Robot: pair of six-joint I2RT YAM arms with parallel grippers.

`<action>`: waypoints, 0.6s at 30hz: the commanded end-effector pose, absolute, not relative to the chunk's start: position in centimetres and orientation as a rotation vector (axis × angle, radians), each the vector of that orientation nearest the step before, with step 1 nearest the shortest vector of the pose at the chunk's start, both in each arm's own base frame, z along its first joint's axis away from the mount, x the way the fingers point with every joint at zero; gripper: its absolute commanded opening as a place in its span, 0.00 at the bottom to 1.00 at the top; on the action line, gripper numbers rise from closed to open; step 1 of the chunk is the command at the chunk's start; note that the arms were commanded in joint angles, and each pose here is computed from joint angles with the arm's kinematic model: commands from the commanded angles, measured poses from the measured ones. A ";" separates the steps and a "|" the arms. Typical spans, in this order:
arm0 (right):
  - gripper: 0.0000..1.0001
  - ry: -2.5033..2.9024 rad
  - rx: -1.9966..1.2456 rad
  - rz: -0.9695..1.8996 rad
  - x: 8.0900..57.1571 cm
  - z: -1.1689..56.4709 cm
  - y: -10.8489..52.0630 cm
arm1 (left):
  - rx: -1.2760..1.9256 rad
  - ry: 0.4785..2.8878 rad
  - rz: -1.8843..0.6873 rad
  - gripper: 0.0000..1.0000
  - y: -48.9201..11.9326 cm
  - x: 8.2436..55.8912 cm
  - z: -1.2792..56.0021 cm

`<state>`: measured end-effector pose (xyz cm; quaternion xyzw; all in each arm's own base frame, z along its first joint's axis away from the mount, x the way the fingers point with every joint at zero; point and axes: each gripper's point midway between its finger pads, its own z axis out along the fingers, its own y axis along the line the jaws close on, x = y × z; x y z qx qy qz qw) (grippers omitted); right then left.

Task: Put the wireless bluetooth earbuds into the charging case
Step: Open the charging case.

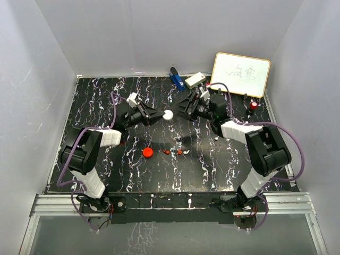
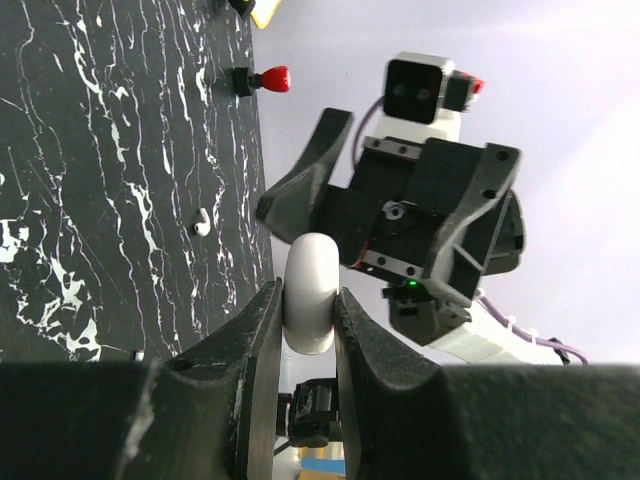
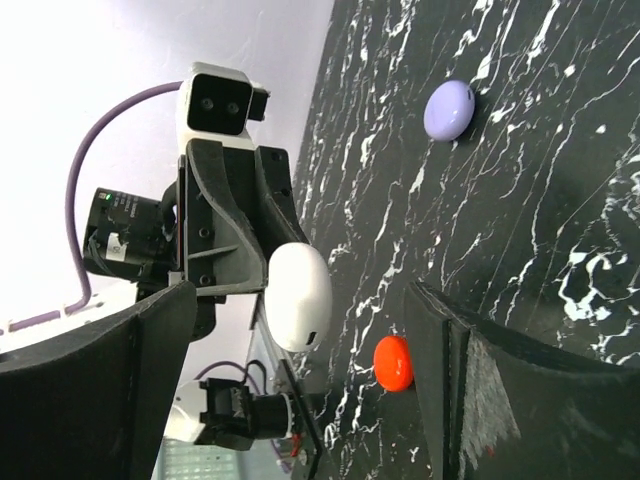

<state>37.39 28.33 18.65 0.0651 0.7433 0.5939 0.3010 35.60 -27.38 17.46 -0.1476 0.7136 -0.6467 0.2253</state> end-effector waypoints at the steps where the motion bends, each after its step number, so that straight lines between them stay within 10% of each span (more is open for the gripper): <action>1: 0.83 1.945 0.043 1.372 38.9 21.6 27.5 | -0.327 1.917 -1.767 0.00 -27.1 35.5 20.2; 18: 0.83 2.096 0.016 1.321 37.8 17.2 29.2 | -0.319 1.878 -1.779 0.00 -27.3 36.4 21.7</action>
